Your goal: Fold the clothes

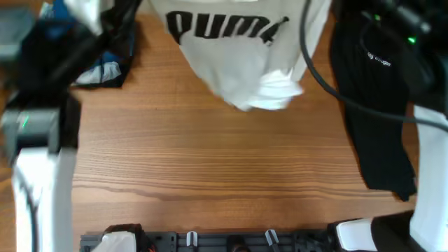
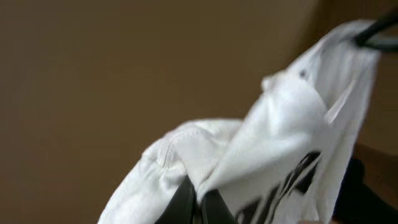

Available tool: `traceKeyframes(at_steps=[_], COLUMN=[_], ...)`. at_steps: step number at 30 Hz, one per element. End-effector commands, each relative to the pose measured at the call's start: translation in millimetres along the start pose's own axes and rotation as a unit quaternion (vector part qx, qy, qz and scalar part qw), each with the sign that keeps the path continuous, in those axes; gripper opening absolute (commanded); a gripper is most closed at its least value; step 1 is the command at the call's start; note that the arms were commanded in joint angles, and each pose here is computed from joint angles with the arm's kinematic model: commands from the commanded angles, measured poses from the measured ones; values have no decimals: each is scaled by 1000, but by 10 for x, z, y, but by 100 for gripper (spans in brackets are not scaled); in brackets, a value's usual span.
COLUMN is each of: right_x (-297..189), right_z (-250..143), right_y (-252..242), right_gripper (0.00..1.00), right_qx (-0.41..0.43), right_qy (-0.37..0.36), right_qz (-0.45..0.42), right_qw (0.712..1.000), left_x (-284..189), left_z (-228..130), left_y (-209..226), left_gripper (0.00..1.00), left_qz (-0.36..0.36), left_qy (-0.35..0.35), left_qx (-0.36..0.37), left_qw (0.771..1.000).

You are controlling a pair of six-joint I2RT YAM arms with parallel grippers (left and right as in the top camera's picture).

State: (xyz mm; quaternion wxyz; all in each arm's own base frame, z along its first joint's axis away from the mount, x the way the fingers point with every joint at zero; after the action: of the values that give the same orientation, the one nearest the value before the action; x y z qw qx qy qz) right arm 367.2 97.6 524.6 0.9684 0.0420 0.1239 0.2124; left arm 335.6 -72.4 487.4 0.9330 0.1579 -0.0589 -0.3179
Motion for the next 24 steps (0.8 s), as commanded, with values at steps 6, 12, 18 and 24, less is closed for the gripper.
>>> traceKeyframes(at_steps=[6,12,18,24], right_x=[-1272,-1589,-1143,-373], right_z=[519,571,455,181], right_y=[202,282,121,-123], right_gripper=[4,4,4,4], right_qx=[-51,-74,-69,-40], right_qy=[-135,-161,-113,-36], right_qz=[-39,-51,-56,-46], right_qw=[989,983,990,997], left_x=[-1067,-1207,-787,-76], left_z=[1227,1389,1068,301], left_y=[-319,-279,-18,254], left_gripper=[4,4,4,4], left_qz=[108,147,135,81], left_qy=[-122,-136,-95,-11], left_qx=[90,99,70,-19], left_qw=[983,975,984,997])
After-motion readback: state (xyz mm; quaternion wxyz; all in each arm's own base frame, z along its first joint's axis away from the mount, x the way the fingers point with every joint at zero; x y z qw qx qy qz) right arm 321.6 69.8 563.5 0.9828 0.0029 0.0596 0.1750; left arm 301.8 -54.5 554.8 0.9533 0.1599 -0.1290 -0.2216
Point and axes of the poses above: each gripper's point midway between its finger pads, its own x axis out along the fingers, its own y axis along the line the jaws close on, z = x × y, the point moved 4 cm from there along -x, back along the fingers, and after that the axes turned 14 degrees about x, right-handed, at the moved point
